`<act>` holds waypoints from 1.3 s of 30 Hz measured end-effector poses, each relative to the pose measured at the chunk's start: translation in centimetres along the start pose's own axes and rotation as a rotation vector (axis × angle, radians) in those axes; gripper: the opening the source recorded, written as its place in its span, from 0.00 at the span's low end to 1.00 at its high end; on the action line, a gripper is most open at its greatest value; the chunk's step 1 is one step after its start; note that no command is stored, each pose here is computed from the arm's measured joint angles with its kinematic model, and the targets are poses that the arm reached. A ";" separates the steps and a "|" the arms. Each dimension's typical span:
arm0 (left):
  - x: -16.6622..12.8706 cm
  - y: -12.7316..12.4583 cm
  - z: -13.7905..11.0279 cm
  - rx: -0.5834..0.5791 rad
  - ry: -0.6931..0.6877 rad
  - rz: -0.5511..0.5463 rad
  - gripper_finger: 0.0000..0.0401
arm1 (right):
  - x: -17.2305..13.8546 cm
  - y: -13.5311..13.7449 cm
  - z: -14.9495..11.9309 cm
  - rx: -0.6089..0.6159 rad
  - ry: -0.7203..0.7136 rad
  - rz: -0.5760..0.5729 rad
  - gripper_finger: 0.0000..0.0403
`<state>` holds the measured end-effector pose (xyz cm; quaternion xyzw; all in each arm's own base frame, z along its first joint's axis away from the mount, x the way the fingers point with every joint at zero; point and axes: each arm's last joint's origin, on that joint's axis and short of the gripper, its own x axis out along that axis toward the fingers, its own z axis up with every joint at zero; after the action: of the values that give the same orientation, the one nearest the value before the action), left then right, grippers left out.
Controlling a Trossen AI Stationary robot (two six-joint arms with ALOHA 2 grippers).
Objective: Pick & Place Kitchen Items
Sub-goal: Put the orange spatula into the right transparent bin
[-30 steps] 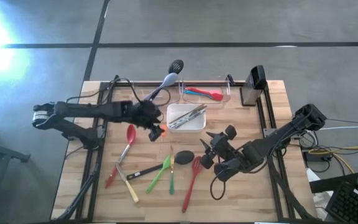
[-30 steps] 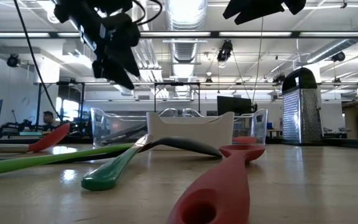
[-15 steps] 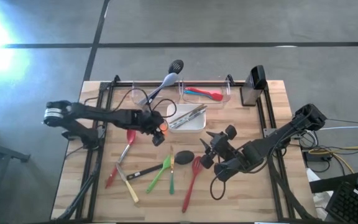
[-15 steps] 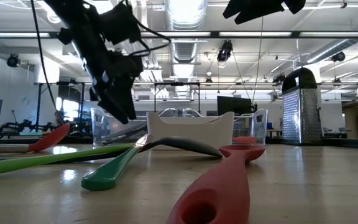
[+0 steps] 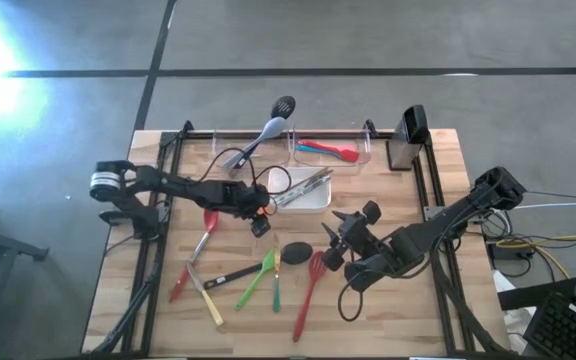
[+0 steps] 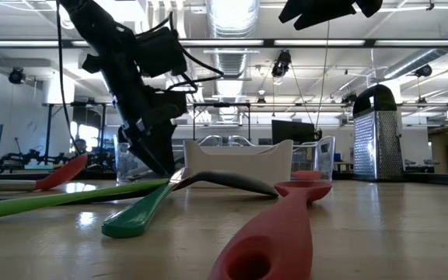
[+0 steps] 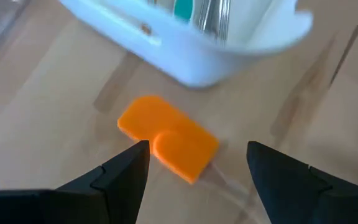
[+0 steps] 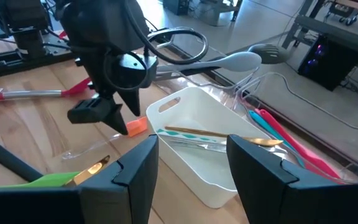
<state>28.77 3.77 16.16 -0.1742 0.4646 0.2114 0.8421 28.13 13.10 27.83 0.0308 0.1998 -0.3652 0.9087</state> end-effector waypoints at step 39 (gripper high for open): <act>2.1 0.6 -0.2 -0.093 -0.004 0.130 0.09 | 0.0 0.1 0.0 0.006 0.002 0.005 0.43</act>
<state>29.30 4.60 14.14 -0.1820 0.4629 0.2876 0.8185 28.18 13.14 27.79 0.0347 0.1996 -0.3636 0.9093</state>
